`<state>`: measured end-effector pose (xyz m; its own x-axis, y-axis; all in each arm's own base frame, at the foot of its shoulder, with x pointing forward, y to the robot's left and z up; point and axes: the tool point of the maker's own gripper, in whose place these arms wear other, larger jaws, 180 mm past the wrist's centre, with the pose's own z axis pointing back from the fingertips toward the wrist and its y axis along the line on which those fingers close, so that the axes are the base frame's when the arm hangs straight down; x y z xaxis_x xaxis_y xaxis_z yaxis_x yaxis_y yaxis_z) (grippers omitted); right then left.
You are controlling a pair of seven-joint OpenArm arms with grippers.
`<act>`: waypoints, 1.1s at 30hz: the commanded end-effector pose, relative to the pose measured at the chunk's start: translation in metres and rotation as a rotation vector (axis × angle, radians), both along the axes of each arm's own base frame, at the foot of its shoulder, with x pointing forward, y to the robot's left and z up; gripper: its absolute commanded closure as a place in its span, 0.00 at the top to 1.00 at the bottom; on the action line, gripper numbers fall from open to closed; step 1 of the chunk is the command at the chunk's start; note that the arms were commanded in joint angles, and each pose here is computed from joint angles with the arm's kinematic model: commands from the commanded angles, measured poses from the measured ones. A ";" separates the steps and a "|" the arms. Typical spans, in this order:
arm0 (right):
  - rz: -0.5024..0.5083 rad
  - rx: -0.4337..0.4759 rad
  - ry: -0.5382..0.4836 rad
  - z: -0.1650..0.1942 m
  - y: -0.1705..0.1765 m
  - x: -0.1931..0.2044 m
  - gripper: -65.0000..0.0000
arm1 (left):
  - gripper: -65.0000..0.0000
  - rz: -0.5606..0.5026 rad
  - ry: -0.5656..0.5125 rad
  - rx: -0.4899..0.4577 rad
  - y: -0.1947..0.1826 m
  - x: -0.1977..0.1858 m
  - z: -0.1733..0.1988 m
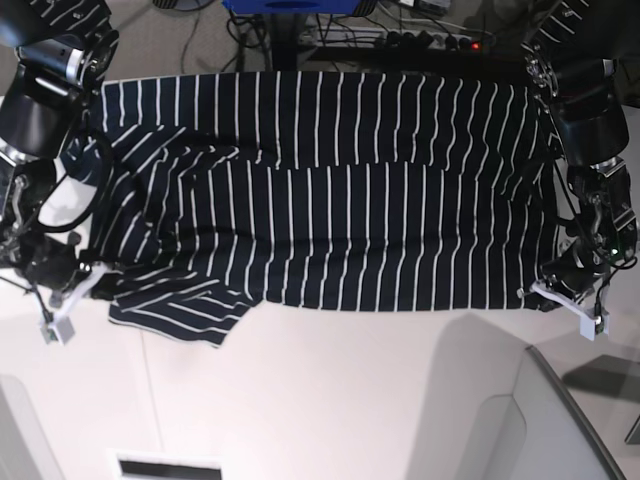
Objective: Layout the t-shirt on the table in an organized manner, then fold the t-shirt properly
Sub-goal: 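Hold the shirt side with both grippers and lift it over the shirt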
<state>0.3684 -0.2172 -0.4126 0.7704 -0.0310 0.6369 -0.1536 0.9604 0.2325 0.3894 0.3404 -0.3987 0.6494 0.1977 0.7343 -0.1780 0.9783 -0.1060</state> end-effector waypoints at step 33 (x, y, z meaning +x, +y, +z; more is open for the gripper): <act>0.219 -0.007 -0.375 0.025 0.026 0.077 0.00 | 0.00 -0.023 -0.116 0.076 0.008 0.017 0.052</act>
<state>0.4285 -0.1876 -0.4120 0.5336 0.1297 0.8358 -0.4225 0.8969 0.1306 0.3954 0.3395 -0.3692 0.6142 0.1401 0.7766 -0.1441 0.9875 -0.0641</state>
